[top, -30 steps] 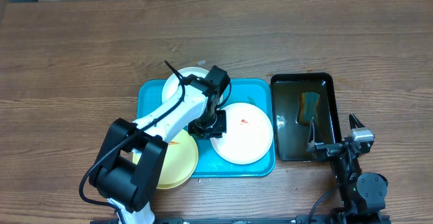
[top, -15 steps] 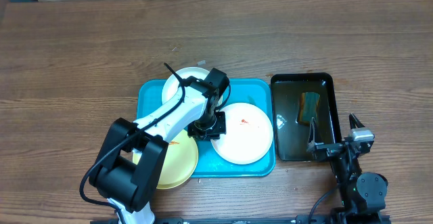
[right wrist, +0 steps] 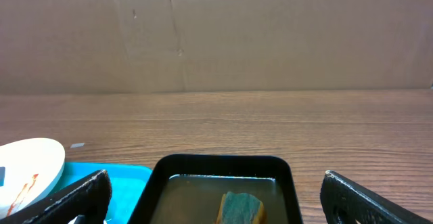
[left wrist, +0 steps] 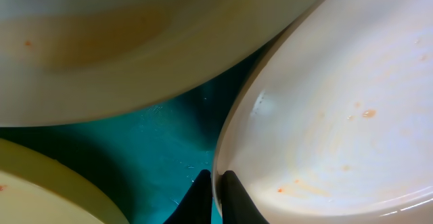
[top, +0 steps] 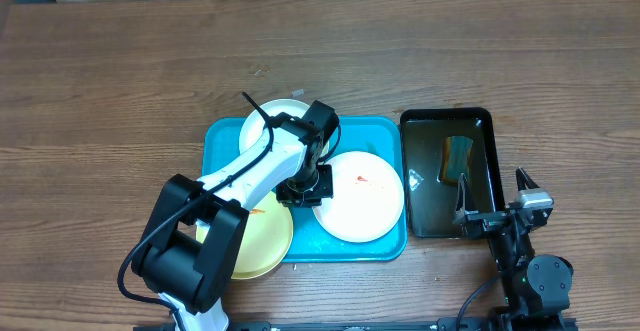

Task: Clean dirty plates on tray and stack at the side
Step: 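Grip the right white plate's rim with the left gripper, then reach the right gripper into the black tray toward the sponge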

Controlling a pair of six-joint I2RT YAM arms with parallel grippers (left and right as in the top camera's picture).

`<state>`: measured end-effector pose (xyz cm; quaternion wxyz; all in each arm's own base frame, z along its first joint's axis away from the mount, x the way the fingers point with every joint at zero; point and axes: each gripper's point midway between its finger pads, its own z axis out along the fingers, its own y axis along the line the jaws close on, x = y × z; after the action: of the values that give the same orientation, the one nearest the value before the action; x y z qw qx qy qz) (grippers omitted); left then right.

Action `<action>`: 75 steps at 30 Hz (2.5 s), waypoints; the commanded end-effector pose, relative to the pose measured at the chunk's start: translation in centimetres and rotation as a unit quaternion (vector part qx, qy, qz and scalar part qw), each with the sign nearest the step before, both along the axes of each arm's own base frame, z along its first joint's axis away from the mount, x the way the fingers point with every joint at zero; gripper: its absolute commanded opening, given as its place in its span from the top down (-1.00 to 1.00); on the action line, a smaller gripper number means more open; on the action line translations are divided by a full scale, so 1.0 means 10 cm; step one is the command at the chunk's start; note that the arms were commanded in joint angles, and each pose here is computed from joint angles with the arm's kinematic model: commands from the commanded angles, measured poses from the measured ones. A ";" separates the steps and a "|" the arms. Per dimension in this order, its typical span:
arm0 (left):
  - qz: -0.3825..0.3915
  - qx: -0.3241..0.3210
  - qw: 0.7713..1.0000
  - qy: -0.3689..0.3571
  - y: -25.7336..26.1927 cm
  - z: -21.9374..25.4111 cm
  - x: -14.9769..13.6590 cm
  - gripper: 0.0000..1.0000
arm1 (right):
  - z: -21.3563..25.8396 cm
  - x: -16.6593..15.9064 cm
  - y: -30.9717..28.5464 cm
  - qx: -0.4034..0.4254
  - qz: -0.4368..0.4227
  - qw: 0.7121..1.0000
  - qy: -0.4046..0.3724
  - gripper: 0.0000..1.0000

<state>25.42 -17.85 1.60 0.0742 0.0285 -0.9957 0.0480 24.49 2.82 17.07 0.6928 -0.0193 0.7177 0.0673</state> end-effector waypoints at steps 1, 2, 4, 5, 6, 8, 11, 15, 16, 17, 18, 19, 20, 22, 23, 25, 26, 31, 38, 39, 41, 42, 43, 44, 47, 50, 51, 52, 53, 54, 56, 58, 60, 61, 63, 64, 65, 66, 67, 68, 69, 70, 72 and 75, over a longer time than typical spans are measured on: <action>0.000 0.007 1.000 0.005 0.00 -0.04 -0.03 0.80 | -0.01 0.00 -0.01 -0.003 -0.003 1.000 -0.003 -1.00; 0.000 0.007 1.000 0.005 0.00 -0.04 -0.03 0.81 | -0.01 0.00 -0.01 -0.003 -0.003 1.000 -0.003 -1.00; 0.000 0.007 1.000 0.005 0.00 -0.04 -0.03 0.82 | -0.01 0.00 -0.01 -0.003 -0.003 1.000 -0.003 -1.00; 0.000 0.006 1.000 0.005 0.00 -0.04 -0.03 0.84 | -0.01 0.00 -0.01 -0.003 -0.003 1.000 -0.003 -1.00; 0.000 0.006 1.000 0.004 0.00 -0.04 -0.03 0.84 | -0.01 0.00 -0.01 -0.003 -0.003 1.000 -0.003 -1.00; 0.000 0.006 1.000 0.003 0.00 -0.04 -0.02 0.82 | -0.01 0.00 -0.01 -0.003 -0.003 1.000 -0.003 -1.00; 0.000 0.006 1.000 0.004 0.00 -0.04 -0.03 0.83 | -0.01 0.00 -0.01 -0.003 -0.003 1.000 -0.003 -1.00; 0.001 0.006 1.000 0.004 0.00 -0.04 -0.03 0.81 | -0.01 0.00 -0.01 -0.003 -0.003 1.000 -0.003 -1.00; 0.000 0.006 1.000 0.003 0.00 -0.04 -0.03 0.80 | -0.01 0.00 -0.01 -0.003 -0.003 1.000 -0.003 -1.00; 0.001 0.006 1.000 0.003 0.00 -0.04 -0.02 0.79 | -0.01 0.00 -0.01 -0.003 -0.003 1.000 -0.003 -1.00; 0.001 0.006 1.000 0.003 0.00 -0.04 -0.02 0.74 | -0.01 0.00 -0.01 -0.003 -0.003 1.000 -0.003 -1.00; 0.001 0.006 1.000 0.003 0.00 -0.04 -0.02 0.71 | -0.01 0.00 -0.01 -0.003 -0.003 1.000 -0.003 -1.00; 0.001 0.006 1.000 0.003 0.00 -0.04 -0.02 0.70 | -0.01 0.00 -0.01 -0.003 -0.003 1.000 -0.003 -1.00; 0.001 0.005 1.000 0.002 0.00 -0.04 -0.02 0.70 | -0.01 0.00 -0.01 -0.003 -0.003 1.000 -0.003 -1.00; 0.001 0.005 1.000 0.001 -0.01 -0.04 -0.02 0.72 | -0.01 0.00 -0.01 -0.003 -0.003 1.000 -0.003 -1.00; 0.001 0.004 1.000 0.000 -0.01 -0.04 -0.01 0.74 | -0.01 0.00 -0.01 -0.003 -0.003 1.000 -0.003 -1.00; 0.001 0.003 1.000 -0.002 -0.01 -0.04 0.00 0.74 | -0.01 0.00 -0.01 -0.003 -0.003 1.000 -0.003 -1.00; 0.001 0.000 1.000 -0.007 -0.03 -0.05 0.02 0.76 | -0.01 0.00 -0.01 -0.003 -0.003 1.000 -0.003 -1.00; 0.000 0.003 1.000 -0.007 -0.02 -0.05 0.02 0.92 | -0.01 0.00 -0.01 -0.003 -0.003 1.000 -0.003 -1.00; 0.000 0.003 1.000 -0.007 -0.02 -0.05 0.02 0.92 | -0.01 0.00 -0.01 -0.003 -0.003 1.000 -0.003 -1.00; 0.000 0.004 1.000 -0.005 -0.01 -0.05 0.01 0.91 | -0.01 0.00 -0.01 -0.003 -0.003 1.000 -0.003 -1.00; 0.000 0.004 1.000 -0.004 -0.01 -0.05 0.01 0.91 | -0.01 0.00 -0.01 -0.003 -0.003 1.000 -0.003 -1.00; 0.000 0.005 1.000 -0.003 -0.01 -0.05 0.00 0.91 | -0.01 0.00 -0.01 -0.003 -0.003 1.000 -0.003 -1.00; 0.000 0.004 1.000 -0.004 -0.01 -0.05 0.00 0.91 | -0.01 0.00 -0.01 -0.003 -0.003 1.000 -0.003 -1.00; 0.000 0.002 1.000 -0.007 -0.02 -0.05 0.02 0.92 | -0.01 0.00 -0.01 -0.003 -0.003 1.000 -0.003 -1.00; 0.004 0.002 1.000 -0.008 -0.02 -0.05 0.03 0.92 | -0.01 0.00 -0.01 -0.003 -0.003 1.000 -0.003 -1.00; 0.004 0.002 1.000 -0.008 -0.03 -0.05 0.03 0.91 | -0.01 0.00 -0.02 -0.004 -0.006 1.000 -0.004 -1.00; 0.004 0.002 1.000 -0.008 -0.02 -0.05 0.03 0.92 | 0.02 0.01 -0.07 -0.011 -0.019 1.000 -0.010 -1.00; 0.004 0.002 1.000 -0.008 -0.03 -0.05 0.03 0.91 | 0.05 0.01 -0.08 -0.010 -0.024 1.000 -0.016 -1.00; 0.004 0.001 1.000 -0.008 -0.03 -0.05 0.03 0.92 | 0.07 0.00 -0.04 -0.009 -0.012 1.000 -0.022 -1.00; 0.004 0.002 1.000 -0.008 -0.03 -0.05 0.03 0.92 | 0.08 -0.01 0.04 -0.011 0.011 1.000 -0.023 -1.00; 0.003 0.003 1.000 -0.007 -0.02 -0.06 0.02 0.92 | 0.16 -0.02 0.09 0.001 0.025 0.999 -0.038 -1.00; 0.001 0.003 1.000 -0.007 -0.03 -0.07 0.01 0.92 | 0.27 -0.06 0.22 0.018 0.066 0.996 -0.053 -1.00; 0.001 0.002 1.000 -0.008 -0.04 -0.07 0.01 0.91 | 0.33 -0.07 0.24 0.035 0.072 0.995 -0.052 -1.00; 0.000 0.002 1.000 -0.008 -0.04 -0.07 0.01 0.91 | 0.42 -0.12 0.24 0.058 0.071 0.995 -0.035 -1.00; 0.000 0.002 1.000 -0.008 -0.04 -0.07 0.00 0.92 | 0.49 -0.14 0.23 0.059 0.071 0.995 -0.030 -1.00; 0.000 0.002 1.000 -0.008 -0.04 -0.07 0.00 0.92 | 0.57 -0.18 0.22 0.059 0.070 0.996 -0.026 -1.00; -0.001 0.002 1.000 -0.008 -0.04 -0.07 0.00 0.92 | 0.67 -0.20 0.21 0.058 0.067 0.996 -0.023 -1.00; -0.002 0.003 1.000 -0.009 -0.04 -0.07 0.00 0.91 | 0.79 -0.23 0.21 0.058 0.066 0.996 -0.020 -1.00; -0.003 0.003 1.000 -0.010 -0.05 -0.07 0.00 0.92 | 0.90 -0.26 0.20 0.058 0.064 0.996 -0.016 -1.00; -0.003 0.002 1.000 -0.010 -0.06 -0.07 0.01 0.91 | 1.03 -0.27 0.20 0.058 0.064 0.996 -0.009 -1.00; -0.003 0.002 1.000 -0.011 -0.06 -0.07 0.01 0.91 | 1.12 -0.27 0.20 0.054 0.064 0.996 -0.003 -1.00; -0.005 0.001 1.000 -0.011 -0.07 -0.07 0.00 0.92 | 1.31 -0.24 0.20 0.050 0.060 0.997 0.026 -1.00; -0.008 0.002 1.000 -0.011 -0.08 -0.07 -0.01 0.92 | 1.43 -0.13 0.20 0.040 0.057 0.993 0.100 -1.00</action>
<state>25.97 -18.36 1.43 0.0566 0.0219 -0.9969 0.0499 22.13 4.61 29.85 0.6382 -0.0219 0.7570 0.1384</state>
